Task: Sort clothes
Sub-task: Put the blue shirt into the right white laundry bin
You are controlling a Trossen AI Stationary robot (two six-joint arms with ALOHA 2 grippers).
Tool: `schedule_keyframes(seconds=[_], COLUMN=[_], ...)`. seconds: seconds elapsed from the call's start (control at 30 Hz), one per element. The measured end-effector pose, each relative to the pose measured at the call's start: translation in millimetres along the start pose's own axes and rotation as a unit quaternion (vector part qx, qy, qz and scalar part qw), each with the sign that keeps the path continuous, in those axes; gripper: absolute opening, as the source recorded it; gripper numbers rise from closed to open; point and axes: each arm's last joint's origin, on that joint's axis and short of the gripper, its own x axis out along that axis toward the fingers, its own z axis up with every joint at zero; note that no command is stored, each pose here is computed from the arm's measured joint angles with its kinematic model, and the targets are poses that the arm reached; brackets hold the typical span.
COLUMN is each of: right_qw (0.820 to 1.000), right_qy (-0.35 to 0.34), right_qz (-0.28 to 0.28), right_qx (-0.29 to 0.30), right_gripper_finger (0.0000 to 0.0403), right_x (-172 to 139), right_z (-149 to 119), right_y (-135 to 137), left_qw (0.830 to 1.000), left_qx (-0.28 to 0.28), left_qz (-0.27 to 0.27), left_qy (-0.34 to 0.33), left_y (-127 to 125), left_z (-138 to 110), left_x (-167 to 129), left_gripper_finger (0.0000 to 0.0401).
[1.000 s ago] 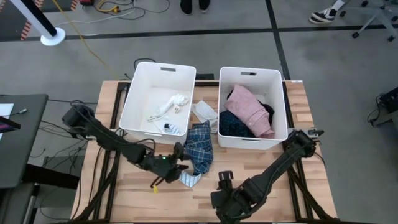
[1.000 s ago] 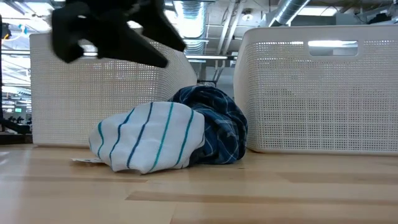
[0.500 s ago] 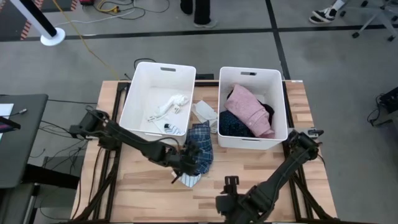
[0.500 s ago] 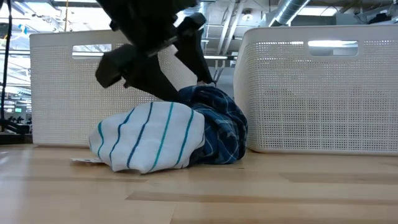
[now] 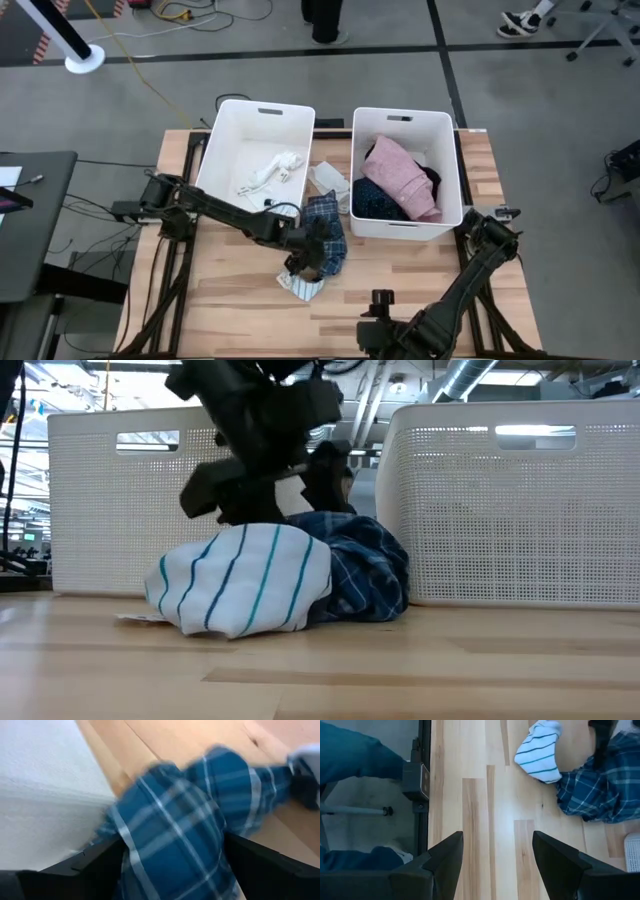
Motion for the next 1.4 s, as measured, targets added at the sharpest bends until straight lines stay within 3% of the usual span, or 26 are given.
schedule_keyframes(seconds=[0.33, 0.47, 0.6, 0.8, 1.1, 1.4], right_qw=[1.0, 1.0, 1.0, 1.0, 0.999, 0.997], right_qy=[-0.011, -0.015, -0.014, -0.015, -0.032, -0.033], right_qz=[-0.012, -0.016, -0.017, -0.017, -0.042, -0.073], right_qx=[-0.004, -0.005, -0.005, -0.002, -0.006, -0.012], right_gripper_finger=[0.0255, 0.0255, 0.0255, 0.0255, 0.0255, 0.0255], right_x=[-0.6, -0.5, -0.1, 1.0, 0.5, 0.2], right_z=[-0.2, 0.2, 0.5, 2.2, 2.1, -0.3], right_y=[-0.1, -0.3, -1.0, -2.4, -3.9, -8.0], left_qw=[0.998, 0.998, 0.997, 0.996, 0.997, 0.998], left_qx=[-0.027, -0.026, -0.022, 0.004, 0.047, 0.046], left_qz=[-0.053, -0.056, -0.063, -0.082, -0.046, -0.018], left_qy=[0.026, 0.03, 0.031, 0.03, 0.032, -0.031], left_y=[-5.9, -6.5, -7.0, -10.2, -20.2, -12.6], left_z=[-16.5, -17.2, -18.0, -18.8, -4.5, 23.5], left_x=[36.2, 36.4, 35.3, 35.5, 25.5, -19.3], left_gripper_finger=[0.0332, 0.0306, 0.0226, 0.0047, 0.004, 0.004])
